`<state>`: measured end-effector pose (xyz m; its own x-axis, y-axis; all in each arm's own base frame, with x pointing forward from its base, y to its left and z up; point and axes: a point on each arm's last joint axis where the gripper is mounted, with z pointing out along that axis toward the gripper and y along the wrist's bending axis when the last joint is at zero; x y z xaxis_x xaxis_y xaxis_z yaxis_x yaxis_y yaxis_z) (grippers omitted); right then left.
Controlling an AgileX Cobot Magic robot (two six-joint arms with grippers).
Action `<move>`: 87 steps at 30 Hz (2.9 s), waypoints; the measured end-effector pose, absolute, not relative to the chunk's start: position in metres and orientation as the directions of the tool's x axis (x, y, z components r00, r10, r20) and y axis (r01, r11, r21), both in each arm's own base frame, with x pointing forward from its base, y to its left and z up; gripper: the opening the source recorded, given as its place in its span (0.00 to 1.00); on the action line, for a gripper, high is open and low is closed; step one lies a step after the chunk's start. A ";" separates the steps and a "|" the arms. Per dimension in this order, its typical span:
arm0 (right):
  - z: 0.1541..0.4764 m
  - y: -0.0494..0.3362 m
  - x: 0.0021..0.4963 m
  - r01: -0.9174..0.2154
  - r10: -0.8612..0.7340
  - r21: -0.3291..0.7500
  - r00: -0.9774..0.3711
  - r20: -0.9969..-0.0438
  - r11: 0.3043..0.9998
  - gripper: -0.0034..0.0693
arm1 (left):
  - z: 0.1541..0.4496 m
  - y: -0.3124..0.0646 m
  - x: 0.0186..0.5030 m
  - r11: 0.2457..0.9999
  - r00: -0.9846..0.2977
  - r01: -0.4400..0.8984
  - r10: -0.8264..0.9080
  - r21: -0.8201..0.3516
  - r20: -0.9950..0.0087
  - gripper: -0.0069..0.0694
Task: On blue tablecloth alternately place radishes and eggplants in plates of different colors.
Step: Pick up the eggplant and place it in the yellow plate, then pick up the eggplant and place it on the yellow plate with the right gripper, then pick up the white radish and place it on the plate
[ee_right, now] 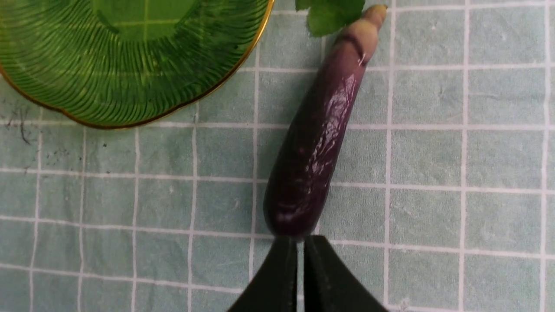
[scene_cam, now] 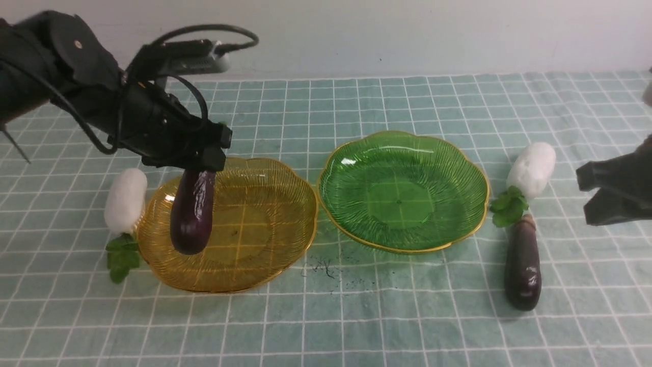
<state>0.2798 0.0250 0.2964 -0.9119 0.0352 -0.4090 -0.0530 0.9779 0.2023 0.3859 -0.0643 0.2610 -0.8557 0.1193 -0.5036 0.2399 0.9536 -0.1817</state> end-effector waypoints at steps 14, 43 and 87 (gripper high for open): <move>0.200 0.028 0.352 0.041 0.086 0.221 -0.976 -0.202 0.974 0.69 | 0.227 -0.063 0.414 0.961 -0.875 0.246 0.162 -0.130 -0.457 0.89; 0.300 0.151 0.369 -0.327 -0.154 0.376 -0.894 -0.421 0.867 0.51 | 0.362 -0.043 0.257 0.973 -0.793 0.185 0.065 -0.137 -0.605 0.08; 0.395 0.164 0.327 -0.417 -0.333 0.018 -0.751 -0.570 0.909 0.03 | 0.313 0.058 0.375 0.960 -0.812 -0.221 -0.278 -0.172 -0.512 0.17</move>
